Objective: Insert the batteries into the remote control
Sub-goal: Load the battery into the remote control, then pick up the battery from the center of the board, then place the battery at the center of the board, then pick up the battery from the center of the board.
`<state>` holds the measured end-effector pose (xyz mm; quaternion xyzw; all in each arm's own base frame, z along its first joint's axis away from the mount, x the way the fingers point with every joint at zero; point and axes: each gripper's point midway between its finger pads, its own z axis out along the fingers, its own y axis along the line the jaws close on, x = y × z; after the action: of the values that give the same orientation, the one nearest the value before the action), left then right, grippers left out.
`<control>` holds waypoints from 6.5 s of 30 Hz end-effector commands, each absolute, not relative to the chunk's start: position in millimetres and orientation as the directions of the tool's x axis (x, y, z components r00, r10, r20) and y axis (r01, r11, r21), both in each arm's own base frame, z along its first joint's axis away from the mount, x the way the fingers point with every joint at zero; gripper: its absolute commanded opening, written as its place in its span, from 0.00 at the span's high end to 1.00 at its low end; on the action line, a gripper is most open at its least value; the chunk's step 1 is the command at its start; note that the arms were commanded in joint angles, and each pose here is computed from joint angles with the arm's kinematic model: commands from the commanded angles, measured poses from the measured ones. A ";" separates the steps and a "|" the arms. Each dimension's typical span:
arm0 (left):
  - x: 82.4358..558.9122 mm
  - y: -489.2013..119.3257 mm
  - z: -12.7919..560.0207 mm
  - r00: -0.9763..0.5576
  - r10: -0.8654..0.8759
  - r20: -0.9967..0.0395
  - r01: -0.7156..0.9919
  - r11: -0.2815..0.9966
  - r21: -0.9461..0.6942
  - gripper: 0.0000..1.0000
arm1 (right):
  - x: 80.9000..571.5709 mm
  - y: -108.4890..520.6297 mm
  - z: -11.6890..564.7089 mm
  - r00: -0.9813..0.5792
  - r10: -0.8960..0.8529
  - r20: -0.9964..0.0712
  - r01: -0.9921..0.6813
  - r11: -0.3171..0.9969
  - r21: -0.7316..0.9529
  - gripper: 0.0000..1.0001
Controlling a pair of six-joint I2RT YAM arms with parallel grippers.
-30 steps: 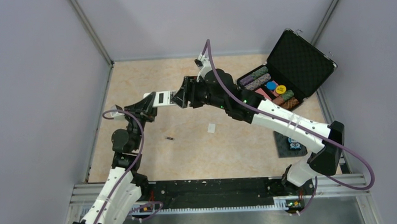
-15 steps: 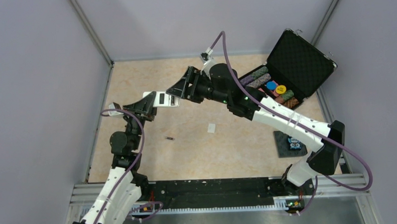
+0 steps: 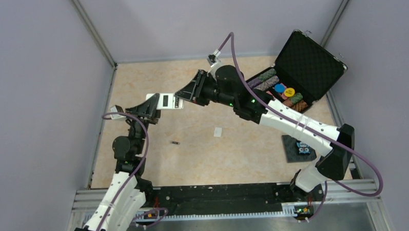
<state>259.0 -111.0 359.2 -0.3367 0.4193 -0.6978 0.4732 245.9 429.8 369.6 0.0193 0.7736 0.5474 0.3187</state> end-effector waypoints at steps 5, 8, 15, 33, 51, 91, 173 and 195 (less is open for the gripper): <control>254.5 -109.9 370.1 -0.331 -0.941 0.066 0.429 -0.213 -0.878 1.00 | 246.0 435.7 392.6 -0.790 0.398 -0.466 -0.358 0.318 0.878 0.82; 255.0 -108.6 372.2 -0.332 -0.940 0.083 0.430 -0.229 -0.874 1.00 | 243.9 437.5 388.2 -0.794 0.378 -0.476 -0.370 0.322 0.872 0.83; 256.0 -108.8 375.3 -0.335 -0.938 0.087 0.433 -0.235 -0.870 1.00 | 243.6 434.5 376.1 -0.791 0.348 -0.503 -0.376 0.372 0.849 0.76; 269.5 -104.0 285.7 -0.214 -0.954 -0.208 0.290 0.141 -0.946 1.00 | 269.2 373.3 378.1 -0.676 0.385 -0.628 -0.412 0.509 0.756 0.25; 220.0 52.0 284.8 0.162 -0.627 -0.762 -0.537 0.592 -0.601 1.00 | 236.7 495.8 140.5 -0.553 -0.447 -0.703 -0.767 0.603 0.220 0.46; 171.6 80.8 333.0 0.360 -0.576 -0.734 -0.507 0.539 -0.672 1.00 | 293.6 448.0 68.9 -0.686 -0.379 -0.622 -0.464 0.885 -0.028 1.00; 250.9 -13.2 288.2 0.006 -0.651 -0.759 -0.192 0.744 -0.640 1.00 | 261.5 189.9 37.2 -0.093 -0.971 -0.221 -0.978 0.130 -0.162 0.43; 256.3 -13.2 288.1 0.016 -0.659 -0.752 -0.195 0.736 -0.649 1.00 | 247.6 197.6 9.1 -0.037 -0.970 -0.239 -0.991 0.066 -0.114 0.75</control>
<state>250.8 -14.8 260.8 -0.3143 0.7073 -0.1676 0.6106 250.8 192.7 18.8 -0.6753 0.7256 0.0270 0.1299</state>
